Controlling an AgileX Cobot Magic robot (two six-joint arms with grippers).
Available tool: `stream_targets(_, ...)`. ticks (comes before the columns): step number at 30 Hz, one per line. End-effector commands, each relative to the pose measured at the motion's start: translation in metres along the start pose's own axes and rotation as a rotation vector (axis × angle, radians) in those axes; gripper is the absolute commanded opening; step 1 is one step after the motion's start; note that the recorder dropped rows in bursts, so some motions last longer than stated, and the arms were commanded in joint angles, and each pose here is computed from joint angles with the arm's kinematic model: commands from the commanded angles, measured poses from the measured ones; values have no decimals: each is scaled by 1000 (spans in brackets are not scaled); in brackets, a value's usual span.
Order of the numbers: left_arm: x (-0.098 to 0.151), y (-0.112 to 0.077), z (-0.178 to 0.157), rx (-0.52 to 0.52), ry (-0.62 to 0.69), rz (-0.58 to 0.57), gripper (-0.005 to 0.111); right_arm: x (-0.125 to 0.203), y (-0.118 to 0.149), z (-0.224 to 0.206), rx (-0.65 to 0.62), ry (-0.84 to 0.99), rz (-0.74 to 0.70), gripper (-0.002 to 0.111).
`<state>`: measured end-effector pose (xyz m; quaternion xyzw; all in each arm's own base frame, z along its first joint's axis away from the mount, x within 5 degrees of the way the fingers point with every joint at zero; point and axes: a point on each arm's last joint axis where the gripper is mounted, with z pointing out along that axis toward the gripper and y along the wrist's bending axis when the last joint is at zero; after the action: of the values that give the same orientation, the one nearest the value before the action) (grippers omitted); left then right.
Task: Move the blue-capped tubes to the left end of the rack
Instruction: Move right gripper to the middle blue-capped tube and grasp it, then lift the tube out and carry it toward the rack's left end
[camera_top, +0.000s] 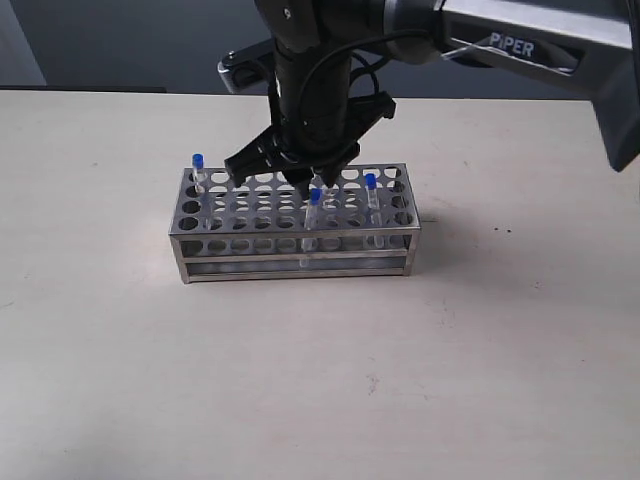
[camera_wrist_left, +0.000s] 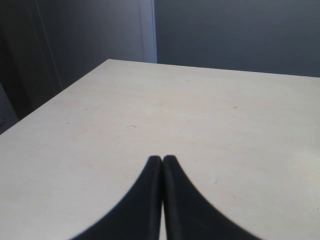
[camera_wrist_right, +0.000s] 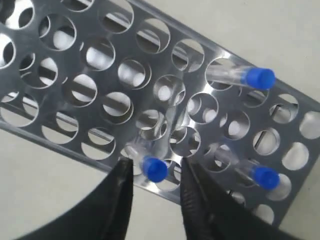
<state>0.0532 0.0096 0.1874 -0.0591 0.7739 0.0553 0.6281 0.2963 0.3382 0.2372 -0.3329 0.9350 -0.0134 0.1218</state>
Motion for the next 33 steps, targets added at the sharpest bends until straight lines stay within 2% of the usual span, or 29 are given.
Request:
stream_targets(1,0,0,1,7,-5,-6,0,4,-5,-2,25,5,-1,32)
stream_targets(10,0,0,1,7,-5,-6,0,-1,-1,9,-21,-65,28,32)
stream_targets(19,0,0,1,7,-5,-6,0,0,-6,25,-8,-13,41,32)
stream_targets(21,0,0,1,7,-5,-6,0,0,-5,26,-12,-12,40,24)
stream_targets(23,0,0,1,7,-5,-6,0,0,-5,26,-12,-12,40,5)
stream_targets(24,0,0,1,7,-5,-6,0,0,-5,26,-12,-14,40,0)
stream_targets(28,0,0,1,7,-5,-6,0,-1,-5,22,-15,-26,33,0)
stream_targets(33,0,0,1,7,-5,-6,0,-5,-5,-9,-33,-141,26,0)
